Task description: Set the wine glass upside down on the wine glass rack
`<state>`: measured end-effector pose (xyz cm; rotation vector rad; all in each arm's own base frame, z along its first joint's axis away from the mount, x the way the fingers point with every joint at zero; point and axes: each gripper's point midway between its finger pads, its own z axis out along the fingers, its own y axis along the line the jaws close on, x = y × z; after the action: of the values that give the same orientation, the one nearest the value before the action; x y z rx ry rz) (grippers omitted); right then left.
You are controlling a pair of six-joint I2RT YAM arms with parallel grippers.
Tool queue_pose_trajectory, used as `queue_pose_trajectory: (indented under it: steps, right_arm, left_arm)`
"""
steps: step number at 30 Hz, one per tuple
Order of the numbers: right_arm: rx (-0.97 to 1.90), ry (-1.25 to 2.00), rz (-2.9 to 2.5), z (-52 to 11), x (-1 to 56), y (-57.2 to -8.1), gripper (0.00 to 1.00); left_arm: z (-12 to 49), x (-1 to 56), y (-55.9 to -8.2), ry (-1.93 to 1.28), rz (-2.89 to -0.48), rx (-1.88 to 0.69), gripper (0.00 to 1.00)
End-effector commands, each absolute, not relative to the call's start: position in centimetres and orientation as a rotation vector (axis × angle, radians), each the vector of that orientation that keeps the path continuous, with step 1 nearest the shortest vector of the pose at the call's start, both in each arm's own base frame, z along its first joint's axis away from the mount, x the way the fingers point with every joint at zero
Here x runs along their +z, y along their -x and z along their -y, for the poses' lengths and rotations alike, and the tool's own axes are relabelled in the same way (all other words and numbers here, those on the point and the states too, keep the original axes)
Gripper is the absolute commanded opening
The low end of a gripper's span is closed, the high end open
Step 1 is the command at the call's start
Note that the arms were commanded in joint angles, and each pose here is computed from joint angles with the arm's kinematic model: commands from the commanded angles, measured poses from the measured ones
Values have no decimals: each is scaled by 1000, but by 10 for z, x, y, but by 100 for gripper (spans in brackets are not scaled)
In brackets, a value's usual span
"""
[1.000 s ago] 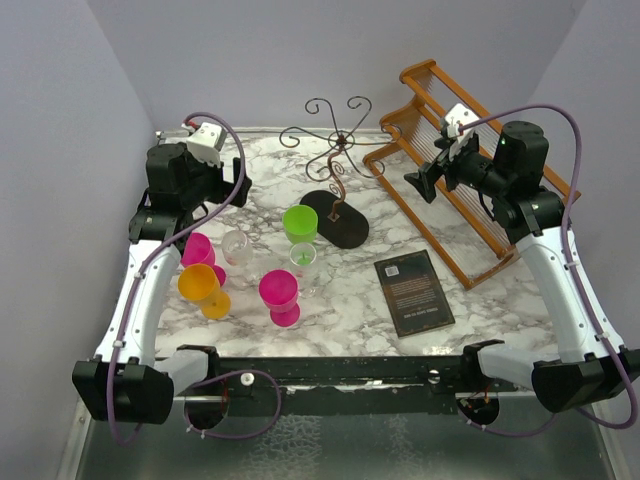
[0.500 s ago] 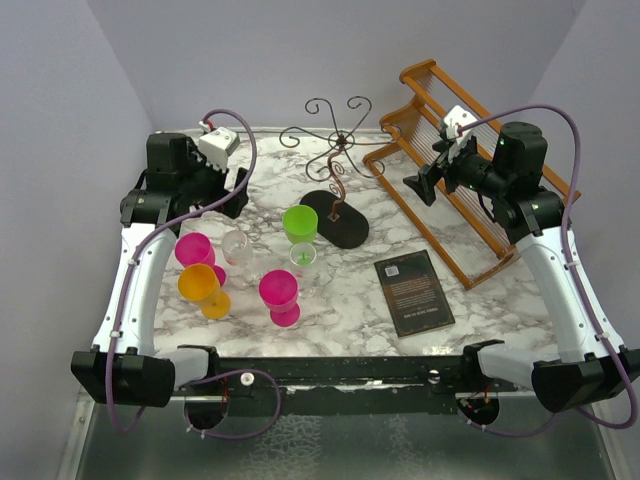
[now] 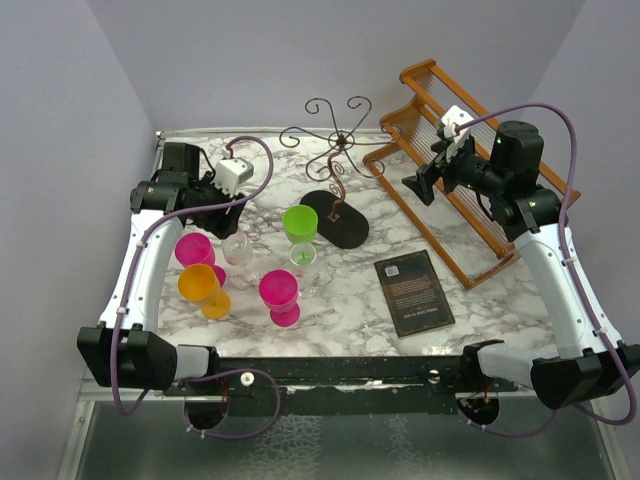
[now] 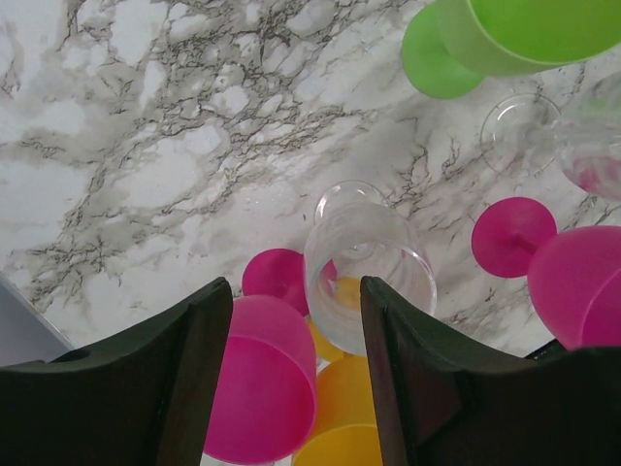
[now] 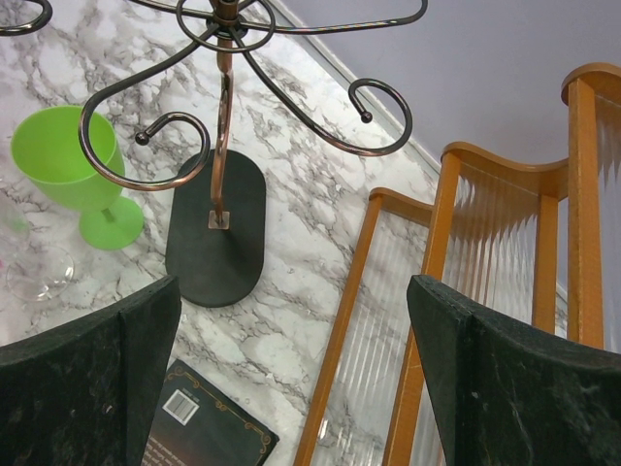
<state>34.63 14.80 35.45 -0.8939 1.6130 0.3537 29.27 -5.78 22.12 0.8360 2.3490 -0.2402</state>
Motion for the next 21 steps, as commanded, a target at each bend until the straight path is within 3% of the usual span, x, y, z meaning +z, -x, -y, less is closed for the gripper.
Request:
queue_pose_trajectory:
  steps: [1,8,17,21]
  right_arm:
    - [379,909,-1611,-153,354,-344,100]
    - [376,910,-1612,-152,352,-345,100]
    - [360,910,-1615,-150,350,-345,100]
    - [344,903,-1614,-148,352,-347,100]
  left_arm:
    - [56,207,-285,-905,-2389,-236,57]
    - [56,187,-284,-929,-2430,-240,51]
    - [61,169,-286,-950,-2464,-274,21]
    - [60,173,-291,-943,-2447,-256,1]
